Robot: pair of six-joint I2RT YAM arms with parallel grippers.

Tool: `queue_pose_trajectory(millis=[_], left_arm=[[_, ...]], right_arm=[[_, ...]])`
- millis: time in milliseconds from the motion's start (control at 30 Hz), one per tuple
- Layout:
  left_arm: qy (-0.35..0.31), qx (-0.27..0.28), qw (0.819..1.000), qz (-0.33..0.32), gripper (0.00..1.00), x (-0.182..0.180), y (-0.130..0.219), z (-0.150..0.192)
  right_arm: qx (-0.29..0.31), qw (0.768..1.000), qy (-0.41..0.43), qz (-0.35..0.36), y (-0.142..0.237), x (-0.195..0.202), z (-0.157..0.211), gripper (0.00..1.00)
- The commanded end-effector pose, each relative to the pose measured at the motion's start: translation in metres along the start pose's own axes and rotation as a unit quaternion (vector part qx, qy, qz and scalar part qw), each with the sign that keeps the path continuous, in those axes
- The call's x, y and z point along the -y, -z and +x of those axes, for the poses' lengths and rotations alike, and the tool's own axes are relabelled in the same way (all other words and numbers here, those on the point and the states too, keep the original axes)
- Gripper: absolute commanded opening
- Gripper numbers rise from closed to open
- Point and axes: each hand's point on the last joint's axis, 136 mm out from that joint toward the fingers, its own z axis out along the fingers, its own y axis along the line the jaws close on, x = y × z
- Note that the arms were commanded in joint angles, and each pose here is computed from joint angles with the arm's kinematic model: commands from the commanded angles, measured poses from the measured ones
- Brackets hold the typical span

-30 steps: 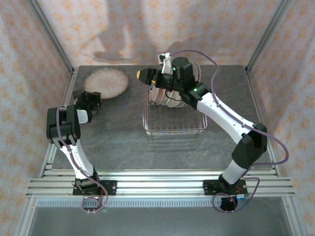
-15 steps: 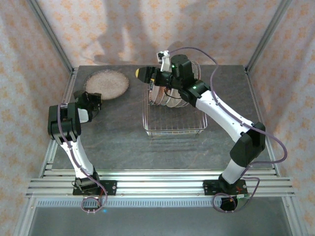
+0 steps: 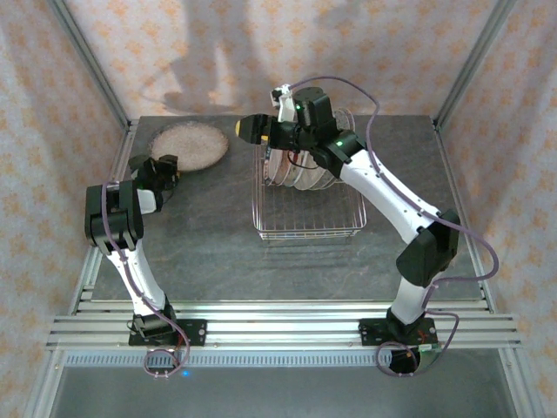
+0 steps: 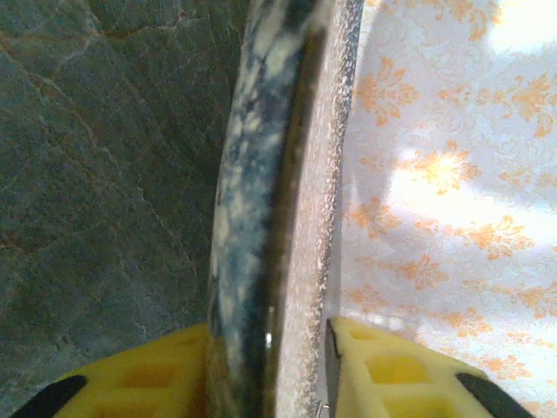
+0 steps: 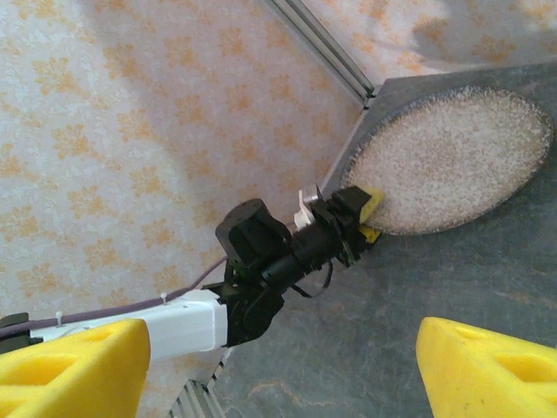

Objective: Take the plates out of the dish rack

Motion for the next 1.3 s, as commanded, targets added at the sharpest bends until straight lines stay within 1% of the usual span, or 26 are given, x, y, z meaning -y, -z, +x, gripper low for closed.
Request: queue_pose_trajectory(millis=[0,200,300,400,733,900,1267], left_arm=[[-0.038,0.008,0.996,0.075,0.37,0.056,0.009,-0.009],[-0.035,0.005,0.998,0.058,0.40,0.051,0.008,-0.008],[-0.032,0.006,0.998,0.045,0.45,0.047,0.007,-0.008],[-0.031,0.004,0.999,0.023,0.47,0.041,0.007,-0.008],[-0.023,-0.003,0.999,-0.024,0.50,0.023,0.005,-0.007],[-0.025,-0.004,0.998,-0.062,0.54,0.012,0.010,-0.005],[-0.033,-0.009,0.992,-0.118,0.56,0.004,0.017,-0.005]], right_arm=[[-0.001,1.000,0.012,-0.009,0.002,-0.009,-0.005,0.80],[-0.005,1.000,0.007,-0.001,0.002,-0.006,-0.008,0.80],[-0.004,1.000,0.006,0.004,0.003,-0.004,-0.008,0.80],[0.001,1.000,0.003,0.005,0.004,-0.003,-0.011,0.81],[0.008,1.000,-0.002,0.006,0.007,-0.003,-0.015,0.81],[0.017,1.000,-0.003,0.015,0.012,0.000,-0.016,0.81],[0.027,0.999,-0.005,0.022,0.018,0.002,-0.021,0.82]])
